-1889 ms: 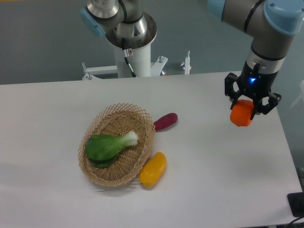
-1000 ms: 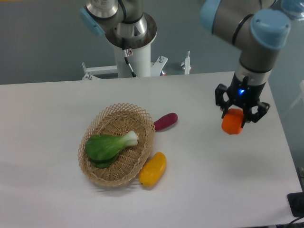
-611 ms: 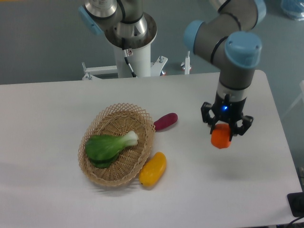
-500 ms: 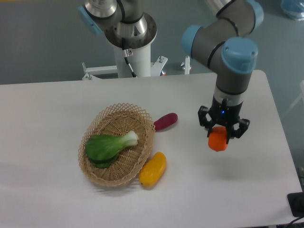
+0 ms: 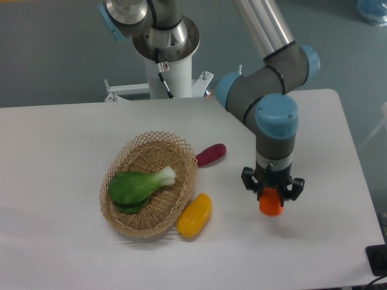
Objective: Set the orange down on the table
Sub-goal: 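Carry the held orange with the gripper down toward the yellow mango, then lower the orange onto the table and open the gripper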
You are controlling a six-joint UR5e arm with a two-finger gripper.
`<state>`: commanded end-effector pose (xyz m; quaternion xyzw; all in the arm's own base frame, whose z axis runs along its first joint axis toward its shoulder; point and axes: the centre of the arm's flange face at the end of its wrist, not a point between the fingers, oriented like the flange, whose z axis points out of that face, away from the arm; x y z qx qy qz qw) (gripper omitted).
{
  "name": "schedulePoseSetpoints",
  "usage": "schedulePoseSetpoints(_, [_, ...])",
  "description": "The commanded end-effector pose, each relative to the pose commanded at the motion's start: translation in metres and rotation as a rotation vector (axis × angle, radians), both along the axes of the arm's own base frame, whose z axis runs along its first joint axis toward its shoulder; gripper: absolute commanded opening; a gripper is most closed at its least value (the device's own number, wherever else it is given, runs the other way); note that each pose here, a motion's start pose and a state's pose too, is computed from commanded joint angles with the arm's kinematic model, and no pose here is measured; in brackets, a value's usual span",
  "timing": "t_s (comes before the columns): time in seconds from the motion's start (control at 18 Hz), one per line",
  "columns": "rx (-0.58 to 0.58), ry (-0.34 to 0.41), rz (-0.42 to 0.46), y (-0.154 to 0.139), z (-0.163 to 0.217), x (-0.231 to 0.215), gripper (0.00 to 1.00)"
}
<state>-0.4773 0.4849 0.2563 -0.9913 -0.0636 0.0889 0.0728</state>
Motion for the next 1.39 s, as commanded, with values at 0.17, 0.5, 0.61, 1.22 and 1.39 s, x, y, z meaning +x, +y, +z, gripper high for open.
schedulePoseSetpoints(0.17, [-0.020, -0.027, 0.002, 0.013, -0.022, 0.012, 0.42])
schedulePoseSetpoints(0.5, [-0.039, -0.048, -0.017, 0.017, -0.036, 0.023, 0.41])
schedulePoseSetpoints(0.61, [-0.042, -0.051, -0.020, 0.018, -0.039, 0.023, 0.42])
schedulePoseSetpoints(1.22, [-0.043, -0.049, -0.030, 0.022, -0.039, 0.027, 0.85])
schedulePoseSetpoints(1.39, [-0.026, -0.027, -0.032, 0.023, -0.022, 0.026, 1.00])
